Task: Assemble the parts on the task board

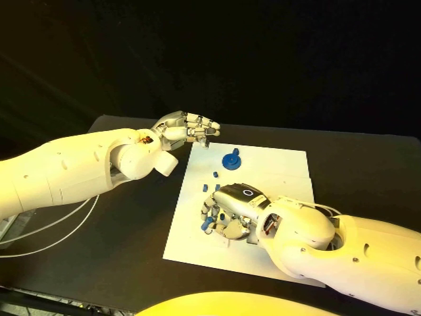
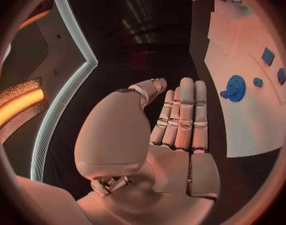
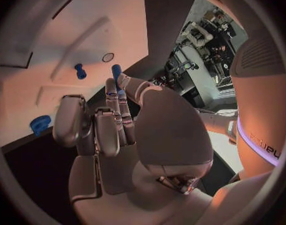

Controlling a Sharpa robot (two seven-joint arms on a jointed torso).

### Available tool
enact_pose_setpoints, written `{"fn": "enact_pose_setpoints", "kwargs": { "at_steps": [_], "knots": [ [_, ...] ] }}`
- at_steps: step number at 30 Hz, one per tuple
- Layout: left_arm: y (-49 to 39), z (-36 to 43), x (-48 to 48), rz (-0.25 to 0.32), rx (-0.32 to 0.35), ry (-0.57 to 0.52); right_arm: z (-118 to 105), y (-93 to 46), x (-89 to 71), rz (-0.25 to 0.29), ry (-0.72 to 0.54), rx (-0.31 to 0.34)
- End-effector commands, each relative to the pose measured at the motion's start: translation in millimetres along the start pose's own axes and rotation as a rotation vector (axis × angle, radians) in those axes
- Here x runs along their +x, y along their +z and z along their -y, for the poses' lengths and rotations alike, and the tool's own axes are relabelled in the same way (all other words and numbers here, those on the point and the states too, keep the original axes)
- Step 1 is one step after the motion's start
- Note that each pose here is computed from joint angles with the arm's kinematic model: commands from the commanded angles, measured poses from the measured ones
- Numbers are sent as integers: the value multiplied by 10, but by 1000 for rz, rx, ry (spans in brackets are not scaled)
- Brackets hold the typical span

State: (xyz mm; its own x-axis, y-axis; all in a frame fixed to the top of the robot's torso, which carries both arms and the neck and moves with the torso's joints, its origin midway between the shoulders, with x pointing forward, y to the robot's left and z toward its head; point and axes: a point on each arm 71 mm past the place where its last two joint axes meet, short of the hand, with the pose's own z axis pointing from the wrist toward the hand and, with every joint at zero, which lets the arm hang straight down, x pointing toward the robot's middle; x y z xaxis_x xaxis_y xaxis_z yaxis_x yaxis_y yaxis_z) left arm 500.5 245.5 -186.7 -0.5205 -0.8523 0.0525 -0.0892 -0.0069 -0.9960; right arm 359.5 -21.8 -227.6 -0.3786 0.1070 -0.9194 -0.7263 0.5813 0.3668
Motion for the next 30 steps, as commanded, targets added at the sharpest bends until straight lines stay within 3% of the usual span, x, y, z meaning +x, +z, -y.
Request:
{"fn": "enact_pose_setpoints", "kwargs": {
  "at_steps": [1, 16, 30],
  "knots": [
    [8, 6, 25, -22, 5, -2, 4, 4, 41, -36, -52, 16],
    [0, 4, 13, -21, 2, 0, 57, 19, 122, -63, -86, 51],
    [0, 2, 16, -23, -2, 1, 43, 48, 157, -84, -95, 41]
  ]
}}
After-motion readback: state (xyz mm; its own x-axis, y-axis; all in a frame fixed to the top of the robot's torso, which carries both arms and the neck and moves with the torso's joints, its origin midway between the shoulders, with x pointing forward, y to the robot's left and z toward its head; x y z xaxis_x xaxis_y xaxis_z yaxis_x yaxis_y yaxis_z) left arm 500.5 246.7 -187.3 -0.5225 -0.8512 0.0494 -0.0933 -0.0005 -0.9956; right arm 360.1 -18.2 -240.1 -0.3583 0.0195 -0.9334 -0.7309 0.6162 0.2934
